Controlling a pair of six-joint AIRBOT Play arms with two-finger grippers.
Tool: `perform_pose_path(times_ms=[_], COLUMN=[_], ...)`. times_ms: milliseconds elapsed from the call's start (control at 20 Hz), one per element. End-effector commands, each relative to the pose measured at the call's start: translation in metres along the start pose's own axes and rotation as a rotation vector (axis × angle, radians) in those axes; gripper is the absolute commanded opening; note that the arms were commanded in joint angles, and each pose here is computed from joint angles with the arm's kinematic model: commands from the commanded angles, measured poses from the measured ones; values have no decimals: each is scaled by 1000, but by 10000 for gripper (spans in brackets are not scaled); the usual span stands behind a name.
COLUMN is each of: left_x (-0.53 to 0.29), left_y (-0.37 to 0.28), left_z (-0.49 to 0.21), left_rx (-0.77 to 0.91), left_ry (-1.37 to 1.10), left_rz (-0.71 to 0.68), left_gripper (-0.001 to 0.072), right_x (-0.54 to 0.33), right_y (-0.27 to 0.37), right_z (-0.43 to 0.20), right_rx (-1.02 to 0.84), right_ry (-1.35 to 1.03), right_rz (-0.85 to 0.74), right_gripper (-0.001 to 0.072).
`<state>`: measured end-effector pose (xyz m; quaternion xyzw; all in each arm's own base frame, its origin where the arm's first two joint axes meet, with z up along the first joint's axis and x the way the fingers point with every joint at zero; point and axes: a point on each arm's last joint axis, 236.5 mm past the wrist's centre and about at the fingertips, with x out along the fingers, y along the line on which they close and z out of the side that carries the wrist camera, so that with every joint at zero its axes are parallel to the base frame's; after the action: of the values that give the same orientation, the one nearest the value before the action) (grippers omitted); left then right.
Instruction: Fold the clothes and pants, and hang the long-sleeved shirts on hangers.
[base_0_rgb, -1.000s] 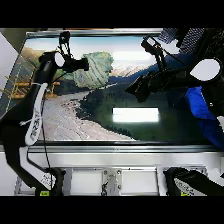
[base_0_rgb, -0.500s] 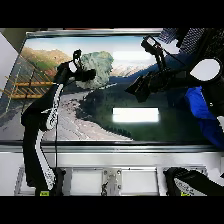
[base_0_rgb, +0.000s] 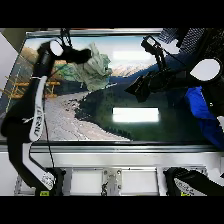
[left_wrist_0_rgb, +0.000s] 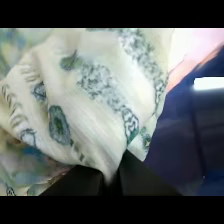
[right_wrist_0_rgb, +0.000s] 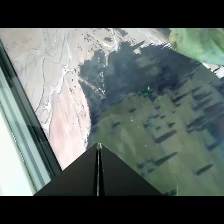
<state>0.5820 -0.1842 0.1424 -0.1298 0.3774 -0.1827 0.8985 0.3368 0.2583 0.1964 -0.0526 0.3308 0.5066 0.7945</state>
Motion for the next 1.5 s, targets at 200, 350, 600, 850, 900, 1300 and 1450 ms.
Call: perform_pose_path(times_ms=[200, 350, 600, 850, 900, 1300, 1450], left_x=[-245, -312, -391, -397, -382, -123, -71], left_y=[-146, -209, -274, -279, -275, -170, -190], left_z=[57, 45, 29, 22, 21, 13, 16], left_rx=[267, 338, 463, 472, 464, 120, 99], left_ry=[-354, -455, -619, -619, -595, -275, -248], left_rz=[-173, -302, -436, -424, -400, -196, -249], left_gripper=[8, 8, 8, 8, 8, 8, 8], right_x=[-10, -76, -209, -266, -268, -247, -240], right_y=[16, -43, -98, -107, -108, -134, -155], right_z=[26, 55, 52, 37, 35, 14, 1], right_rx=[7, 109, 227, 250, 255, 326, 356], right_ry=[-106, -273, -467, -515, -511, -449, -407], right_rz=[62, -223, -618, -781, -785, -755, -771], right_gripper=[14, 13, 13, 13, 13, 14, 14])
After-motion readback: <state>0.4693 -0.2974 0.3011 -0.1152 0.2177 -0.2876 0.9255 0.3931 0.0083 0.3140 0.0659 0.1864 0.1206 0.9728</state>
